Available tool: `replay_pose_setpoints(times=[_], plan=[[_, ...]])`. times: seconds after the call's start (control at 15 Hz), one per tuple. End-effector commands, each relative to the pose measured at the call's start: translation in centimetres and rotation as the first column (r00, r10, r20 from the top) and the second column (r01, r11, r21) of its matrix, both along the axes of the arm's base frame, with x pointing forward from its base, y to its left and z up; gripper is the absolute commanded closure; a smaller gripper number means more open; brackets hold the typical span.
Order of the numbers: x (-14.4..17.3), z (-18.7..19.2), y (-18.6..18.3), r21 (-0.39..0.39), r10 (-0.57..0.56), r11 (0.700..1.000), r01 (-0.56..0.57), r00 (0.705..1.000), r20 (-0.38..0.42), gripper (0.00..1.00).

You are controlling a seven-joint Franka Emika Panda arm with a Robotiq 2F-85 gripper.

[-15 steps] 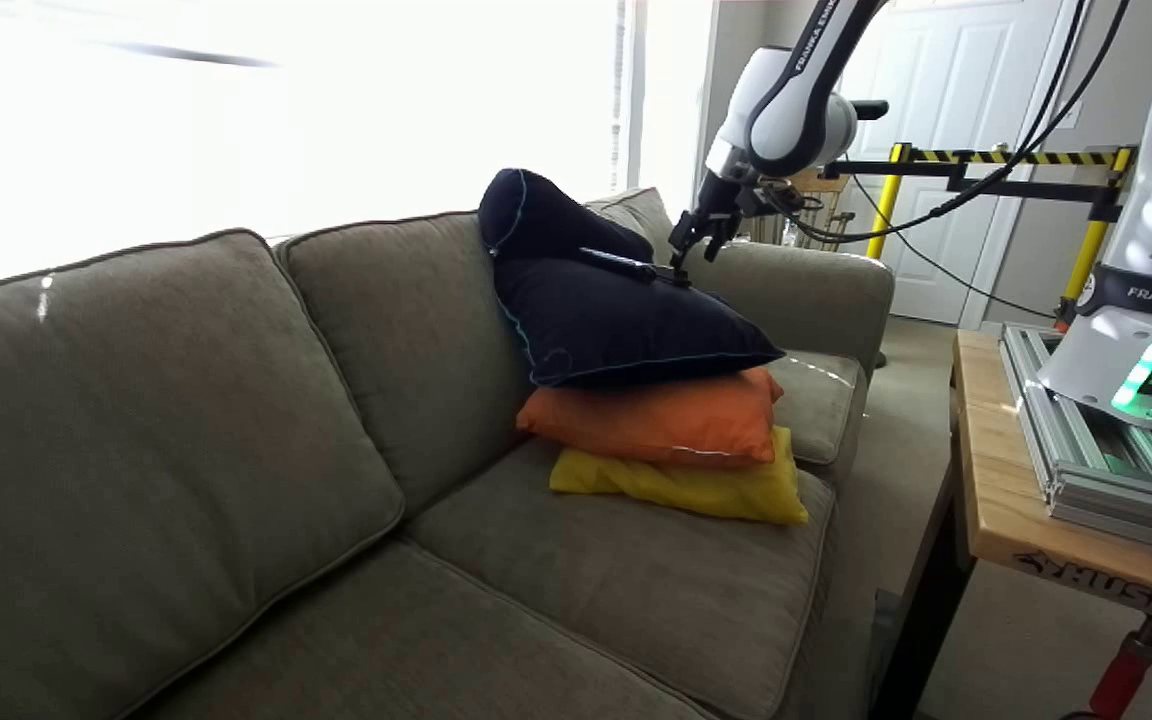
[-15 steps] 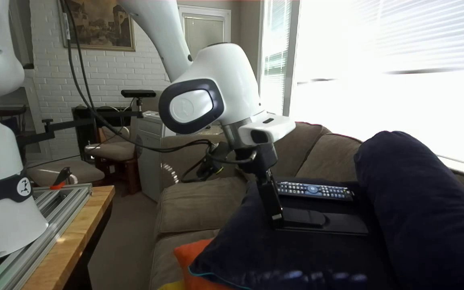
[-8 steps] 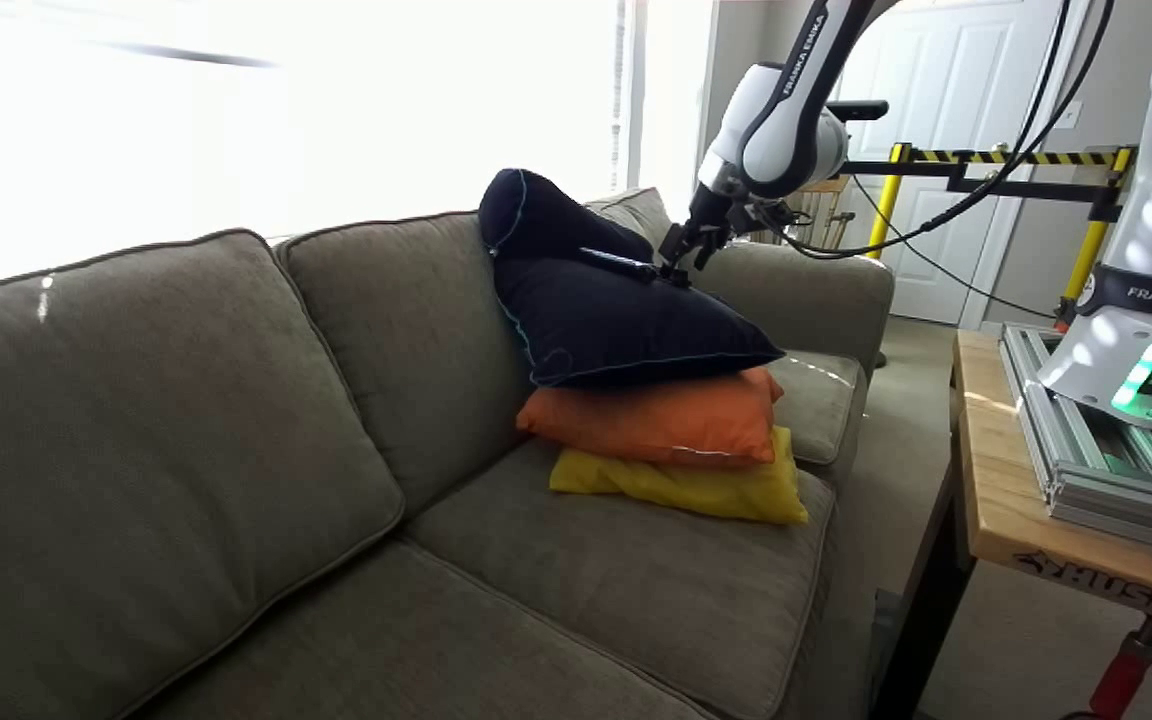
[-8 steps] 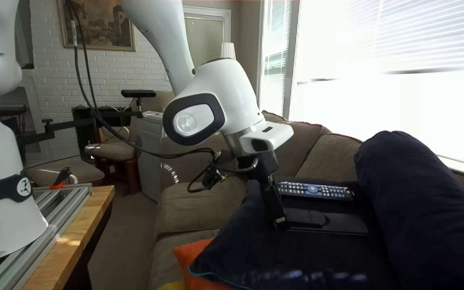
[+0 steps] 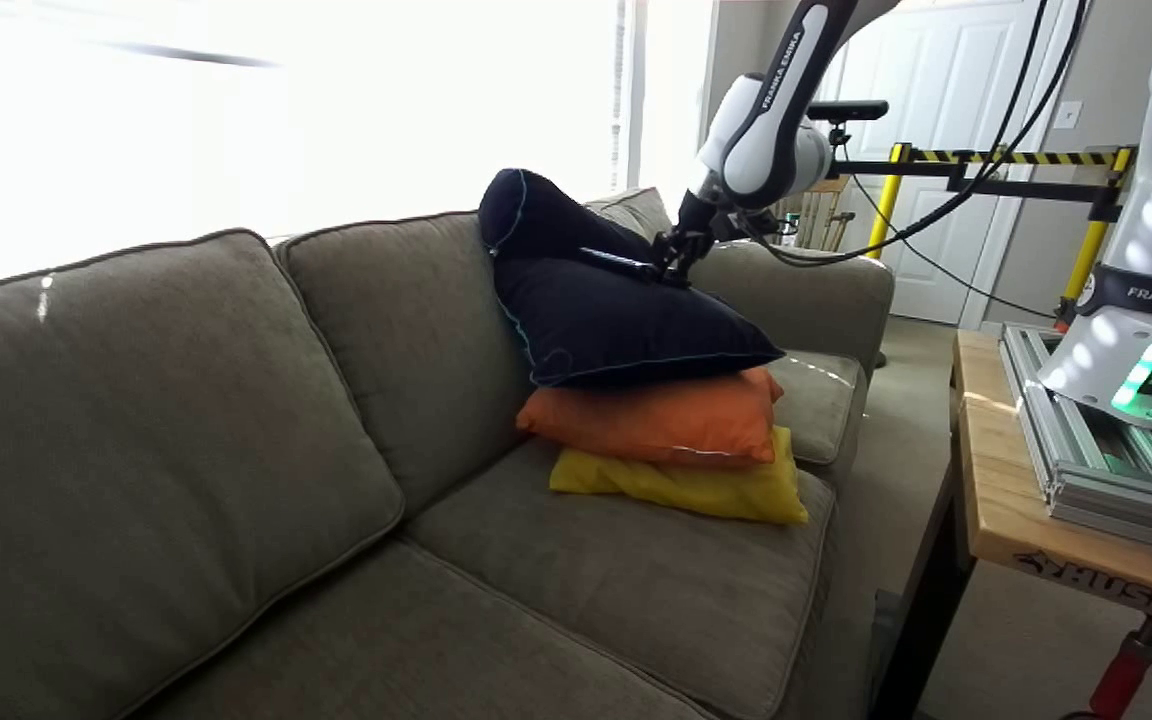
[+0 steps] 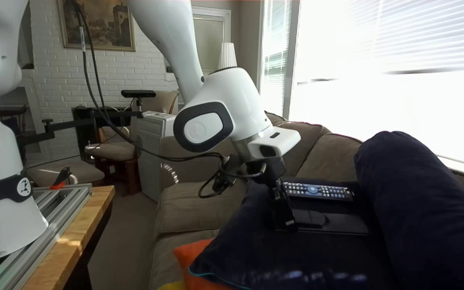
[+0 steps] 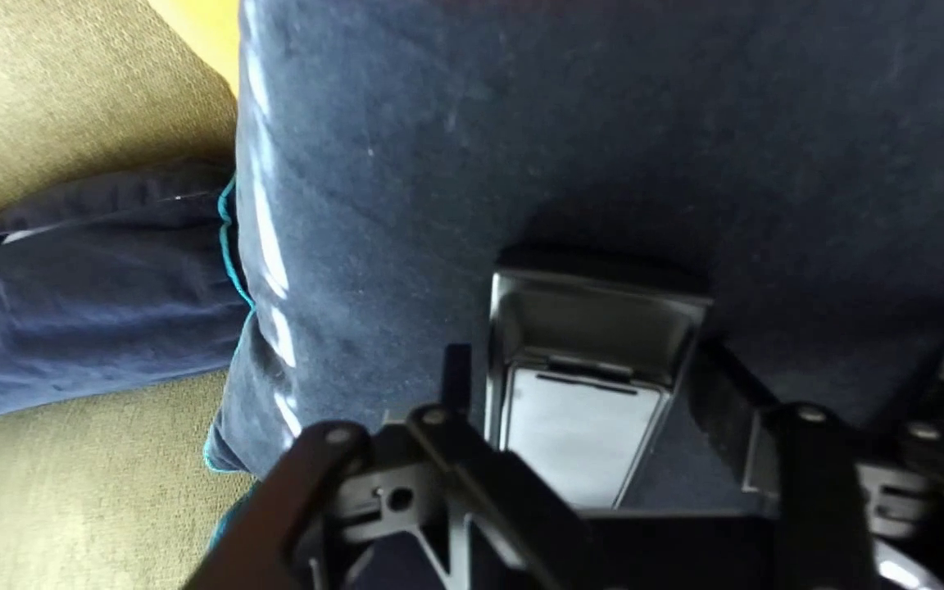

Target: Flip the remote on the right

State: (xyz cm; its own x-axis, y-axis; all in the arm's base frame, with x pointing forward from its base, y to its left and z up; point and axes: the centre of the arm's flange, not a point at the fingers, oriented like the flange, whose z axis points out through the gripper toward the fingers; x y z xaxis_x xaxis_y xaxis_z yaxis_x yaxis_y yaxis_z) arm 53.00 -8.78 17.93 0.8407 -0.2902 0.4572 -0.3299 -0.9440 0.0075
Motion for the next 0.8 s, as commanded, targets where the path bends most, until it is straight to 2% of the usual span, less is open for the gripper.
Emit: replay_pose_setpoints(times=[0.0,0.13,0.47,0.73], plan=[[1.1,-0.4,0.3,-0.007,-0.033,0.999,0.033,0.999,0.021,0.61],[1.1,0.7,0.7,0.006,-0.044,0.999,0.044,0.999,0.008,0.69],[0.7,6.7,1.7,0.057,-0.089,0.994,0.095,0.990,-0.105,0.69],[0.4,12.8,1.2,0.153,-0.089,0.979,0.131,0.962,-0.257,0.69]])
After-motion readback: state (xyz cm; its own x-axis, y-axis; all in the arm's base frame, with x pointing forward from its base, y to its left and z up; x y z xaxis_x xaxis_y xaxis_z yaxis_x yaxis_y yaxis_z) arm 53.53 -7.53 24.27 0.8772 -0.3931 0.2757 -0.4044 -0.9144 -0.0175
